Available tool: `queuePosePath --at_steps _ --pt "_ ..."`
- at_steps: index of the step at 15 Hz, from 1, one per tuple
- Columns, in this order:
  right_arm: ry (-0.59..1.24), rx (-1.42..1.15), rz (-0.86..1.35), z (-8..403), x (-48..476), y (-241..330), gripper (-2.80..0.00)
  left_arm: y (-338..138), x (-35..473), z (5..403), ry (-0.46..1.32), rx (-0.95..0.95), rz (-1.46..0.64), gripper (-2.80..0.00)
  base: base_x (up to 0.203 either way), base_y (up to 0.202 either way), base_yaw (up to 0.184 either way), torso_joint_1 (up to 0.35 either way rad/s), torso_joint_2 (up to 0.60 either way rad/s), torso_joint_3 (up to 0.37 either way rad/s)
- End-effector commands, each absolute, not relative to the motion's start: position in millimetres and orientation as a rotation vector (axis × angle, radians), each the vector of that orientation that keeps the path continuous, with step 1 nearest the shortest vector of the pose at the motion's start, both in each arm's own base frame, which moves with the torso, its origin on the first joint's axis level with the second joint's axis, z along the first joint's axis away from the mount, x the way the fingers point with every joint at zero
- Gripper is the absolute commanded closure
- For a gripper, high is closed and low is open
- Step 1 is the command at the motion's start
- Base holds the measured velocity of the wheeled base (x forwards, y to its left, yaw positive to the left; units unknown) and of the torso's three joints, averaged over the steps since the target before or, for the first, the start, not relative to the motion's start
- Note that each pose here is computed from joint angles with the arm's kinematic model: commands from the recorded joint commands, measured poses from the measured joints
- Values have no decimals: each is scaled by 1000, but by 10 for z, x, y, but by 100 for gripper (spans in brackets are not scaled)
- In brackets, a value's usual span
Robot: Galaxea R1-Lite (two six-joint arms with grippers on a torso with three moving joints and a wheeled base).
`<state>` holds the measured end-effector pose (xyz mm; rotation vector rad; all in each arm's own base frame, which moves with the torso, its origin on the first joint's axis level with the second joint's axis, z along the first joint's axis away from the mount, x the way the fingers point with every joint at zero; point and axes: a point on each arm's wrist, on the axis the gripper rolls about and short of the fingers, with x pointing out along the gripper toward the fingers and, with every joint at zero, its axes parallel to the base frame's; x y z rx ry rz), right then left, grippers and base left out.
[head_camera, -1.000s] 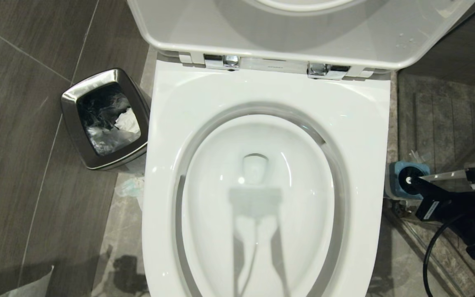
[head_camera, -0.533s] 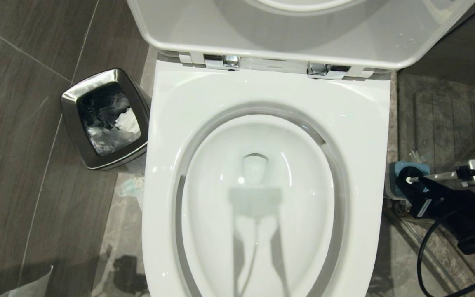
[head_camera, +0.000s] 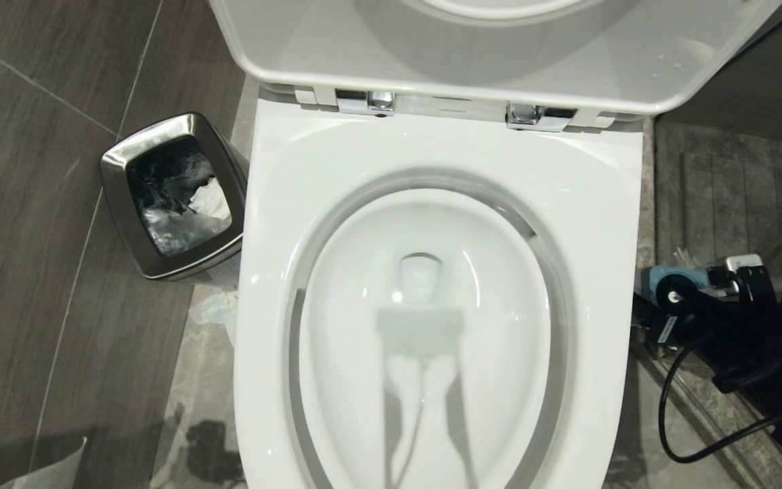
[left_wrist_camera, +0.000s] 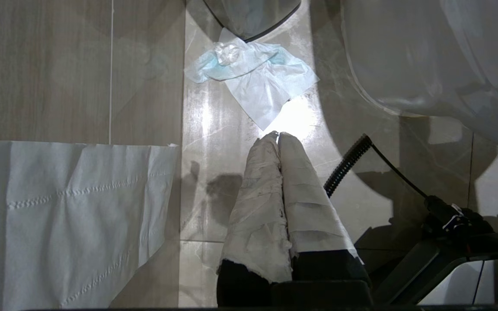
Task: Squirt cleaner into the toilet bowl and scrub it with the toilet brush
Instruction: Pour in the cleaning agent
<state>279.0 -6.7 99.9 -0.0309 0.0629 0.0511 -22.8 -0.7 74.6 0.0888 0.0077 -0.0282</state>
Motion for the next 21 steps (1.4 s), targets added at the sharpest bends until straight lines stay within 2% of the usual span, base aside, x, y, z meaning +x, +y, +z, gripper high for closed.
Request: queuePosePath --at_steps 1,11,21 --pt "99 -30 54 801 2995 -68 -280 -7 -226 741 11 89 -28 0 0 0 0 0 0 0" --pt "-67 -56 49 845 3709 -83 -280 -7 -227 741 10 89 -28 0 0 0 0 0 0 0" --pt "-192 -61 115 962 4061 198 -280 -7 -226 741 11 89 -28 0 0 0 0 0 4 0"
